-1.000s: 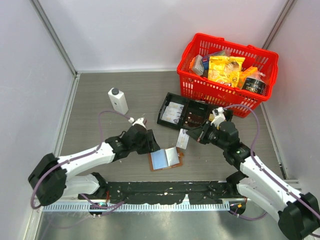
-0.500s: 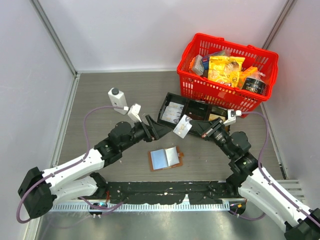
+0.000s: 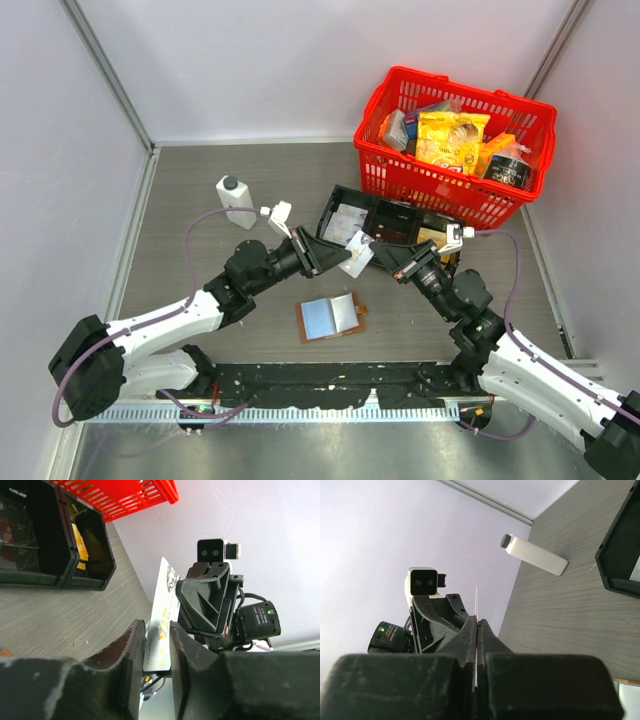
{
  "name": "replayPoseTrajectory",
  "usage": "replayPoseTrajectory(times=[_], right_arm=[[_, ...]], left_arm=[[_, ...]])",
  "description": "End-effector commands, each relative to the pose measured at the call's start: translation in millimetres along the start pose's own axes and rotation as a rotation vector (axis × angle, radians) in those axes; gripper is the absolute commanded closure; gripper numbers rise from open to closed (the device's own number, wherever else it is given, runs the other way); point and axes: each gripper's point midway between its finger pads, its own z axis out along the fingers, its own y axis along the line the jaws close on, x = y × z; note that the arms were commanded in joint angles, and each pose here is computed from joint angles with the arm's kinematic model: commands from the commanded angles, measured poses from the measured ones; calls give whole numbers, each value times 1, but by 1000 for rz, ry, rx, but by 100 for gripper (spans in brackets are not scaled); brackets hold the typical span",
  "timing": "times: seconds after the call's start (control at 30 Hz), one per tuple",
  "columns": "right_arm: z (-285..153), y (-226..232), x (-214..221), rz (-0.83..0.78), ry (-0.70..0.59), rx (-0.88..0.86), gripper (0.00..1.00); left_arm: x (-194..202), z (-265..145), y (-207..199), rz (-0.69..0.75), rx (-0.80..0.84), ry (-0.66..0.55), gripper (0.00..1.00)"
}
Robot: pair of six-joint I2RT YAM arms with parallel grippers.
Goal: Take the credit cards out of the card holder
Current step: Place the credit card in the storage box.
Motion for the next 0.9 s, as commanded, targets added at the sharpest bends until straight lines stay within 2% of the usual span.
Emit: replayPoseTrajectory(times=[0.0, 0.13, 0.17, 0.23, 0.27, 0.3, 0.33, 0.37, 0.4, 0.43, 0.47, 0.5, 0.6, 0.63, 0.67, 0.77, 0.87], right_arm=[[4, 18, -13, 22, -77, -68, 99], [7, 17, -12, 16, -73, -68, 99], [6, 16, -11, 7, -67, -66, 99], [7, 14, -7, -17, -48, -58, 93], [6, 19, -7, -24, -41, -67, 82], [6, 21, -6, -64, -24, -60, 76], [5, 12, 0, -126, 13, -22, 62], [5, 22, -4, -164, 19, -34, 57], [4, 14, 0, -236, 50, -1, 48], [3, 31, -2, -284, 73, -39, 44], [-1, 26, 10, -372, 155, -39, 38], [1, 43, 4, -413, 162, -67, 36], [-6, 43, 25, -605, 361, -86, 33], [-6, 57, 23, -632, 375, -119, 32], [-8, 51, 29, -681, 434, -117, 32], [-9, 64, 27, -777, 475, -163, 32], [-11, 70, 30, -805, 510, -194, 32]], left_arm=[[-4, 3, -24, 3, 107, -10, 77], [-2, 3, -22, 12, 104, -3, 99], [-3, 2, -21, 21, 100, -1, 100], [-6, 0, -17, 55, 82, 8, 100], [-10, -2, -15, 72, 75, 17, 100], [-12, -4, -16, 99, 82, 38, 100], [-14, -7, -14, 121, 85, 70, 100], [-20, -9, -12, 147, 81, 84, 100], [-23, -12, -10, 171, 80, 114, 100], [-20, -16, -11, 193, 97, 176, 100], [-20, -19, -14, 227, 115, 225, 100], [-18, -23, -13, 261, 121, 273, 100], [-7, -35, -24, 379, 165, 428, 100], [-8, -38, -32, 437, 200, 453, 100], [-5, -44, -34, 470, 203, 495, 100], [1, -60, -41, 538, 223, 580, 100], [2, -68, -47, 588, 251, 619, 100]])
